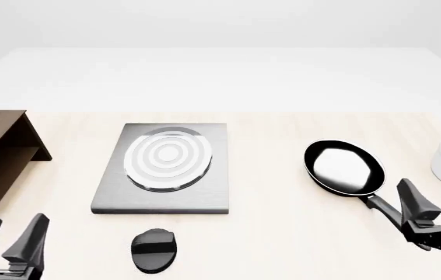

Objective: Turn on the stove and put the frying pan on it.

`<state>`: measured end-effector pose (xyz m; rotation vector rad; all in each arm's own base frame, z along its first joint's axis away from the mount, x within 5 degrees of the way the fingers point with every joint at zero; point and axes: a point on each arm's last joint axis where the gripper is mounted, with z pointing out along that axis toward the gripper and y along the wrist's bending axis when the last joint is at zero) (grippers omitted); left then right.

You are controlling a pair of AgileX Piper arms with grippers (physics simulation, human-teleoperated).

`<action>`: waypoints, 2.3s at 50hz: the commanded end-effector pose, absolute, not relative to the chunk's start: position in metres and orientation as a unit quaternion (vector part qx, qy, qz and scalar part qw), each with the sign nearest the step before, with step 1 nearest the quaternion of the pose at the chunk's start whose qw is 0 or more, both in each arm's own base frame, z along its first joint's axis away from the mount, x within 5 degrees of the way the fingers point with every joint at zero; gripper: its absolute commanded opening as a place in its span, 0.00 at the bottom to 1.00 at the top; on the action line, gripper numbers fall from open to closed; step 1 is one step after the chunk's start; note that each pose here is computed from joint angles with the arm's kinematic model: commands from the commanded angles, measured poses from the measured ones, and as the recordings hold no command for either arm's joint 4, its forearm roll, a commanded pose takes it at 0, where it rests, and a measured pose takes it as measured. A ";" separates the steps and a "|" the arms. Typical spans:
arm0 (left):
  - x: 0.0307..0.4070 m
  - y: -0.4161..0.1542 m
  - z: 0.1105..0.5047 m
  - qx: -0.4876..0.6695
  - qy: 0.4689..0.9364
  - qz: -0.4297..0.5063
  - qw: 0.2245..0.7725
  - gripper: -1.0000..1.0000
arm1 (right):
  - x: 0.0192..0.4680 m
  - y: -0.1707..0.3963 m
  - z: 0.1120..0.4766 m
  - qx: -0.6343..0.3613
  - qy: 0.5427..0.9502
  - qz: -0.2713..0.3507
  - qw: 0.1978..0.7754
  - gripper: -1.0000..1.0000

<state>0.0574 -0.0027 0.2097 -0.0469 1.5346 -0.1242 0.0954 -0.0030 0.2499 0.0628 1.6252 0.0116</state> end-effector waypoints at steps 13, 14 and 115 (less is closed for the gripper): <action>0.056 -0.002 0.210 -0.034 0.688 -0.065 0.722 1.00 | 0.147 -0.011 0.262 0.039 0.810 -0.017 0.585 1.00; 0.056 -0.002 0.210 -0.034 0.688 -0.065 0.722 1.00 | 0.149 -0.013 0.262 0.038 0.813 -0.023 0.580 1.00; 0.056 -0.002 0.208 -0.038 0.695 -0.066 0.715 1.00 | 0.218 -0.055 0.186 0.011 0.911 -0.096 0.401 1.00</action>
